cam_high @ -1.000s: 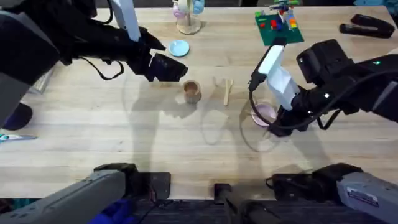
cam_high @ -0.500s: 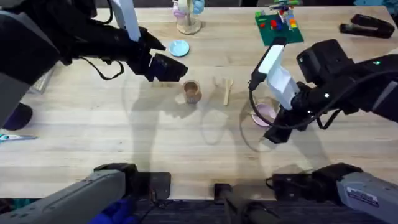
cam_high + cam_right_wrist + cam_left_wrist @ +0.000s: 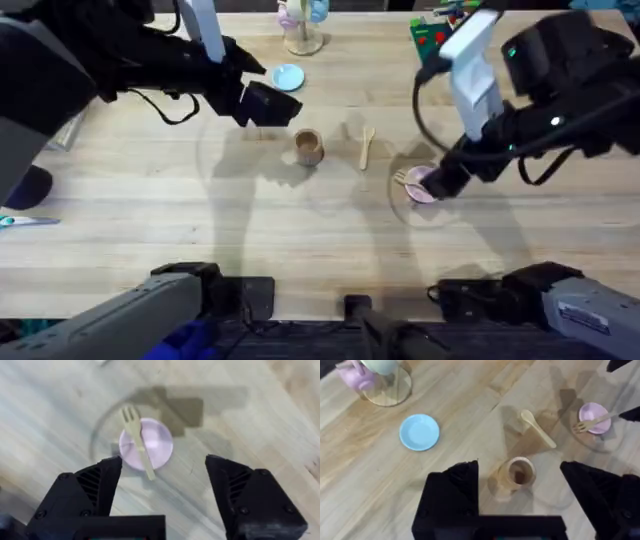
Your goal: Pick up a utensil and set it on the pink plate, then put the other utensil in the container.
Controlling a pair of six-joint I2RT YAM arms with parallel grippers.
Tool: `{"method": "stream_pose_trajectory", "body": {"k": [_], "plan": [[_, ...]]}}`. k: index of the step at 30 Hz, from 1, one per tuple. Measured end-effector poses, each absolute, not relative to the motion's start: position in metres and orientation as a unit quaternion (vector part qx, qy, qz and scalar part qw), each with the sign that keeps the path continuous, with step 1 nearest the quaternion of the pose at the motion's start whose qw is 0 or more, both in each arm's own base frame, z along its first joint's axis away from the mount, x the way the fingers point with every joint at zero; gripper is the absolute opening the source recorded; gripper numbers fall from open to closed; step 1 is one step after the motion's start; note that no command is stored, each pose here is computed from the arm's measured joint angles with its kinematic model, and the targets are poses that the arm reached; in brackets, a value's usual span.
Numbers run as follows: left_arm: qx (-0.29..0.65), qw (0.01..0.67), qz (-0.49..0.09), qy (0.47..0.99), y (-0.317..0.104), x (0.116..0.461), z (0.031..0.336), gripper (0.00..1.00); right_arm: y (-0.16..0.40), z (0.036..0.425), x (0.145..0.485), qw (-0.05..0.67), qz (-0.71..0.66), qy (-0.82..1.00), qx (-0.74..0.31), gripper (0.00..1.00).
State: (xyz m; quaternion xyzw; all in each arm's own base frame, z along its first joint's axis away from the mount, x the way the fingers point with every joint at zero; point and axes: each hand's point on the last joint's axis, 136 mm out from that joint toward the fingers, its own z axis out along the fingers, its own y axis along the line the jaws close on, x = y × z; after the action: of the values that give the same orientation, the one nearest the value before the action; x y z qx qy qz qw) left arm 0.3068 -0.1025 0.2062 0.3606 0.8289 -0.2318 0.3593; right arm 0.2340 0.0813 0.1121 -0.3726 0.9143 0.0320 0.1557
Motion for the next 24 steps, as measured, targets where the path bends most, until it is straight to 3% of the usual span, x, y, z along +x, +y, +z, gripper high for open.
{"method": "stream_pose_trajectory", "body": {"k": [13,24], "plan": [[0.363,0.368,-0.224,0.826,-0.101,0.311,0.208,0.993,0.089,0.157,0.261,0.201,0.086,0.971,-0.098,0.996],[0.380,0.375,-0.215,0.818,-0.088,0.309,0.207,0.991,0.090,0.155,0.257,0.185,0.101,0.977,-0.038,0.996]]}}
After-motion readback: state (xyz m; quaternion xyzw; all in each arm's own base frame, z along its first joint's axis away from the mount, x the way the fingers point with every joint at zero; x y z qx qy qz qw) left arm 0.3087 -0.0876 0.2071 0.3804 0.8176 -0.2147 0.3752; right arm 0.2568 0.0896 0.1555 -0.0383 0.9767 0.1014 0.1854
